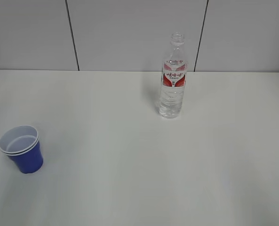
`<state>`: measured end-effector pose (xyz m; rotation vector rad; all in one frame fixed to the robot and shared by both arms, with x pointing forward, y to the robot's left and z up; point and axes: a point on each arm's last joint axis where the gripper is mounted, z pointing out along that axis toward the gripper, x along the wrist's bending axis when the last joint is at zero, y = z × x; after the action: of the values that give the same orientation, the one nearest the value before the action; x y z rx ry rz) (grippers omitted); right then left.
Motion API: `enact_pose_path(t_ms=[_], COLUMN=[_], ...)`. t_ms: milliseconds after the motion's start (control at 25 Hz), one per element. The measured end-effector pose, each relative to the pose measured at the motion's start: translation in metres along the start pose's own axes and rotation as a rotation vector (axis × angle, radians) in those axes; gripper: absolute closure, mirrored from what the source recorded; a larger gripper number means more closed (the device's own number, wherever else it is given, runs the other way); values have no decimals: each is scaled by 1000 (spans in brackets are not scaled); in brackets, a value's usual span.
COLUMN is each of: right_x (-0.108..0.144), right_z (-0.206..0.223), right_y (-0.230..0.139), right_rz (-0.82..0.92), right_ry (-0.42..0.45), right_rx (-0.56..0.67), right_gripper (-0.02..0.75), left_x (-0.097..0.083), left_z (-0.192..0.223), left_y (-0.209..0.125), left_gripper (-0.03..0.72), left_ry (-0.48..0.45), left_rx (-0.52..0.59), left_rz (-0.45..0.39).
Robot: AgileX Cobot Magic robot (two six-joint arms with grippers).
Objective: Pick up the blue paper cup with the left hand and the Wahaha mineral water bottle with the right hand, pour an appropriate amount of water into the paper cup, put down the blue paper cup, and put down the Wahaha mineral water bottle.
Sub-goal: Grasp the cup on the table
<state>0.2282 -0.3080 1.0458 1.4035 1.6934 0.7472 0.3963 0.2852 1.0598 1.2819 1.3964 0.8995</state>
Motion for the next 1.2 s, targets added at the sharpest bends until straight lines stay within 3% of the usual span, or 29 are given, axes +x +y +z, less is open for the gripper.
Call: enact_pose_path(t_ms=[160,520,760,1000,1200], right_x=[0,0,0,0,0], right_z=[0,0,0,0,0], right_y=[0,0,0,0,0], right_rz=[0,0,0,0,0], right_ry=[0,0,0,0,0], right_rx=[0,0,0,0,0], right_gripper=[150,150,150,150,150], left_x=[3,-23,-23,-19,-14], left_z=[13,23,25,20,14], left_y=[-30,-65,-74,-90,-107], left_gripper=[99,99,101,102,103], left_ry=[-5,-159,-150,-128,-115], left_rx=[21,169,251,416,468], left_rz=[7,64,71,86,92])
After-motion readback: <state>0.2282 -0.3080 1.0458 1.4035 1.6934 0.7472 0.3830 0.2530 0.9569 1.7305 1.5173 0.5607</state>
